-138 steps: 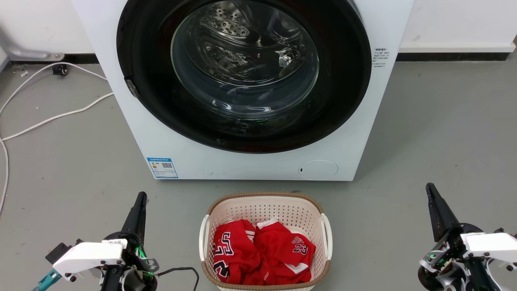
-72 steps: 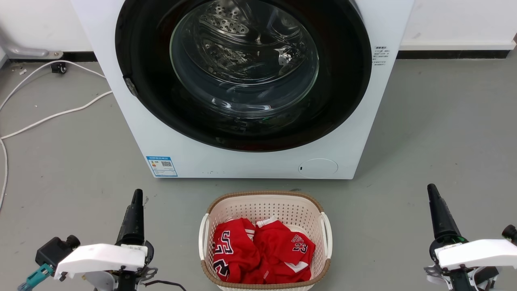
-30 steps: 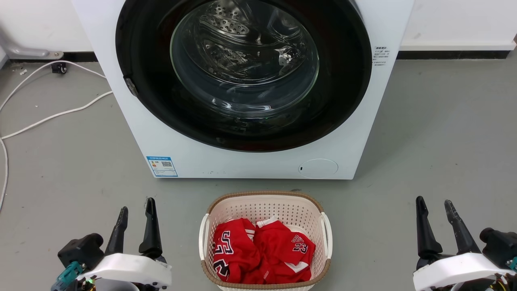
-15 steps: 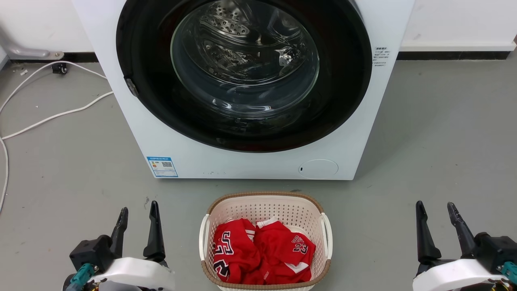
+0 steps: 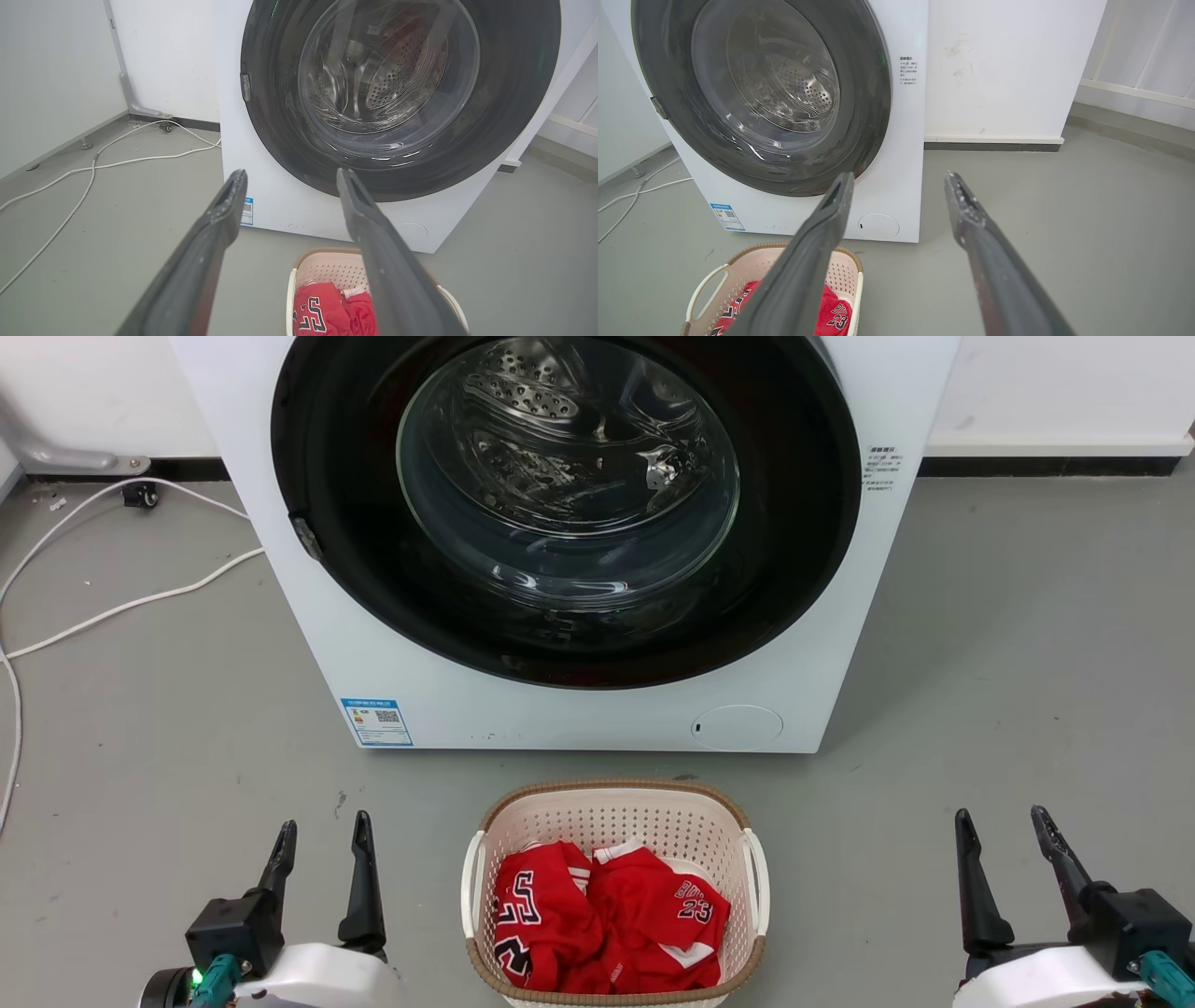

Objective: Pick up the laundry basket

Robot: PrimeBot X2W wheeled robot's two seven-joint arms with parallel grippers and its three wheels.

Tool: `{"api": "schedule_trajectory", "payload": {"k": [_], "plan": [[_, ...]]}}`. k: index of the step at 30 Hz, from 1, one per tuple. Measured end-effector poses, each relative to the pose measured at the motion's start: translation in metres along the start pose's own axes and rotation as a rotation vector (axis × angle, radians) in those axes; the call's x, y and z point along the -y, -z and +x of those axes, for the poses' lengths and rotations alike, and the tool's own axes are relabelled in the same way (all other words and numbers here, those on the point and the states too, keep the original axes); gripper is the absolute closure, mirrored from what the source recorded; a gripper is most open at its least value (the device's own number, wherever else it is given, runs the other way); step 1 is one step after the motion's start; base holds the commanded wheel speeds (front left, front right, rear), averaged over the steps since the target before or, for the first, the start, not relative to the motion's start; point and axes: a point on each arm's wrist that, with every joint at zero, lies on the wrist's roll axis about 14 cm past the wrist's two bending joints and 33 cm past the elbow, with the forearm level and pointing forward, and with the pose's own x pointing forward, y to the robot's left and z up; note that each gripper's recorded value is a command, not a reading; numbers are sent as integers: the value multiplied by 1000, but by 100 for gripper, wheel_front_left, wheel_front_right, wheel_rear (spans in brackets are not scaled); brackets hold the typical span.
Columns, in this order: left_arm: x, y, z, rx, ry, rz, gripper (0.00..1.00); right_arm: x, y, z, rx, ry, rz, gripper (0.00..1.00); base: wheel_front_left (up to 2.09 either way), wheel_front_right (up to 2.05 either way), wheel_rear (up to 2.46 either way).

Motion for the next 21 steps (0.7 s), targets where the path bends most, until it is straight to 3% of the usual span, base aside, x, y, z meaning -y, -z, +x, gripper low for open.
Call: {"api": "schedule_trajectory", "payload": {"k": [21], "plan": [[2, 2, -7, 13, 22, 152, 0, -2, -4, -6, 23, -25, -133, 0, 0, 0, 0]]}}
